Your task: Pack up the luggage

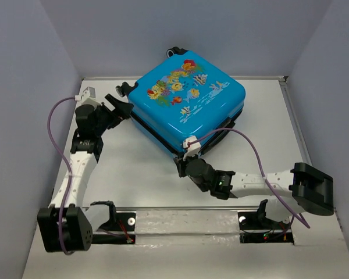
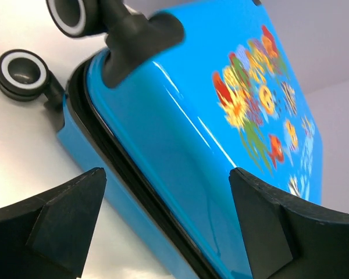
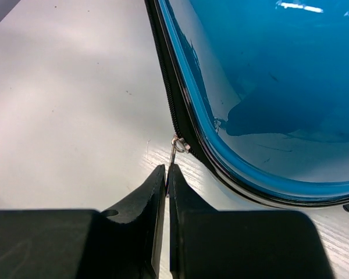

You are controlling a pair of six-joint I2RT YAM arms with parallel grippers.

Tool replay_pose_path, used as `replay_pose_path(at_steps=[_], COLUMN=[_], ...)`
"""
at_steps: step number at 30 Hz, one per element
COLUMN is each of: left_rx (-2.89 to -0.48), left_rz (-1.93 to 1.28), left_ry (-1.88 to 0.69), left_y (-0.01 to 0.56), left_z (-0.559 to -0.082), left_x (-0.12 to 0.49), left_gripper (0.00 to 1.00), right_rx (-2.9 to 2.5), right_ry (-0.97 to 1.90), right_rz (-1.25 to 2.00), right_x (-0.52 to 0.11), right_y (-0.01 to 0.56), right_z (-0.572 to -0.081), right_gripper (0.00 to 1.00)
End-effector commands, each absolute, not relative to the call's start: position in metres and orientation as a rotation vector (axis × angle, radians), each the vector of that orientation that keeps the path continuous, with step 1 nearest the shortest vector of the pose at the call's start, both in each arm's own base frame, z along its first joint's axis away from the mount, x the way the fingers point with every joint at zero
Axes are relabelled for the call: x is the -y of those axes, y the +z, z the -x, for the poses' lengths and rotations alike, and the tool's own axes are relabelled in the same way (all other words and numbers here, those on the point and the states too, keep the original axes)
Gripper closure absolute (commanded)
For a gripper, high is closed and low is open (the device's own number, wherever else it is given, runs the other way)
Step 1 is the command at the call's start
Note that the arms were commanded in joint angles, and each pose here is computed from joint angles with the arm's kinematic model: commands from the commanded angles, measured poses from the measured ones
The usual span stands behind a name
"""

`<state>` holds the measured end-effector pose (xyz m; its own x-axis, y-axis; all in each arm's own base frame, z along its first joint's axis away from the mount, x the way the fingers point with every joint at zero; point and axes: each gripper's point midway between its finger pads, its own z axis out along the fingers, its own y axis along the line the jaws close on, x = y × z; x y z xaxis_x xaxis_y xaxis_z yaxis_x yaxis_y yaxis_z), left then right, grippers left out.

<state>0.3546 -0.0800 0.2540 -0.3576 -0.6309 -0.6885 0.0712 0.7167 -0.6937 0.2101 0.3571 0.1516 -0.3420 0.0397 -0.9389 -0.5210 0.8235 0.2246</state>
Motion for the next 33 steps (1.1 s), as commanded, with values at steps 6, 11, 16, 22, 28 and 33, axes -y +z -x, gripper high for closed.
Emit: replay_pose_path(at_steps=[6,11,16,22,28,33], left_rx=[-1.794,-1.792,-1.801,-1.802,-1.762,-1.735], left_rz=[0.519,0.556,0.599,0.659,0.69,0.715], left_ry=[-0.865,-0.881,-0.929,-0.978,-1.02,-1.06], left_y=[0.276,0.27,0.259,0.242,0.242,0.234], left_z=[-0.442,-0.482,-0.509,-0.531,-0.547,-0.556], left_x=[0.068,0.066,0.068,0.077,0.088,0.107], left_gripper=[0.01,0.01,0.01,0.04,0.15,0.67], right_rx=[-1.788,-1.795,-1.814,-1.842,-1.905,-1.993], right_ry=[0.787,0.798,0.809,0.826,0.808,0.747], right_rz=[0.361,0.387,0.392,0.403,0.407,0.422], right_x=[-0.377,-0.378,-0.375,-0.371,-0.36,-0.337], right_y=[0.178,0.174,0.167,0.161,0.149,0.147], right_z=[-0.192,-0.188,-0.185,-0.178,-0.172,-0.164], right_gripper=[0.93,0.93,0.93,0.93,0.8,0.2])
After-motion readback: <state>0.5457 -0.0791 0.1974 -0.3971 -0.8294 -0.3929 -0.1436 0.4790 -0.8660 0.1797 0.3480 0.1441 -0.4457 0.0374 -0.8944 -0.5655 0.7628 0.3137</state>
